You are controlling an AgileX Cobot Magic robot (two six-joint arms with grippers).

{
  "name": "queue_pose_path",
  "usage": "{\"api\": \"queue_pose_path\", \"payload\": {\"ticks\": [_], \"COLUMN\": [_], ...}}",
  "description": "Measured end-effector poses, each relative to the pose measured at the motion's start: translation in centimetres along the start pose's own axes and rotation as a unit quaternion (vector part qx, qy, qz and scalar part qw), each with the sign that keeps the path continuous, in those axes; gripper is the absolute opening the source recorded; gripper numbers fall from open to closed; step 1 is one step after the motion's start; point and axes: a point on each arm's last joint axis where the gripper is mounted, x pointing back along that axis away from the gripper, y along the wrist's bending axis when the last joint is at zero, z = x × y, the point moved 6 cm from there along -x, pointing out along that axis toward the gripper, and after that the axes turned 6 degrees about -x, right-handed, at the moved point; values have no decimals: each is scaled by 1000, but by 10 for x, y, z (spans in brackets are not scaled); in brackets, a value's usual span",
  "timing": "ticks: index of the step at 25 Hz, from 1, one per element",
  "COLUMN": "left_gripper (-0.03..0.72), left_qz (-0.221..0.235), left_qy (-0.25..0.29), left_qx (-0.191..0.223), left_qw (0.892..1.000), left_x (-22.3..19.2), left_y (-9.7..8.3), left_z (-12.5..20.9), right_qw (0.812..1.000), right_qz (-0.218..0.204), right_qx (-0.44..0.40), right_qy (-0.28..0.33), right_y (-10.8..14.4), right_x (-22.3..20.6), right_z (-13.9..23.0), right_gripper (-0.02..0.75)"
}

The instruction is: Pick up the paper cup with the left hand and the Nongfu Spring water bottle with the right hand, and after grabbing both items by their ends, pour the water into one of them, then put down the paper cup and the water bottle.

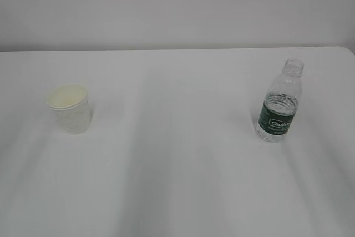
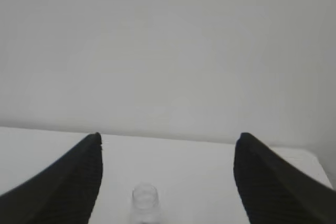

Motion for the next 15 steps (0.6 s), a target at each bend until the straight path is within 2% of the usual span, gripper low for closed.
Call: {"api": "queue_pose_path", "payload": {"ticks": [5, 10, 15], "left_gripper": [513, 512, 483], "left_qz": [4, 4, 5], "left_qy": [17, 17, 19], "left_qx": [23, 29, 34], "left_qw": [1000, 999, 999], "left_x": [-10, -11, -11], "left_y": [-2, -3, -5], "left_z": [8, 14, 29], "right_qw": [999, 999, 996], "right_qz": [4, 5, 9], "right_qx": [-17, -19, -19], "right_qy": [31, 43, 82], "right_y": [-2, -3, -4], "right_x": [-1, -3, -16], "right_z": [23, 31, 47], "right_gripper": [590, 590, 590]}}
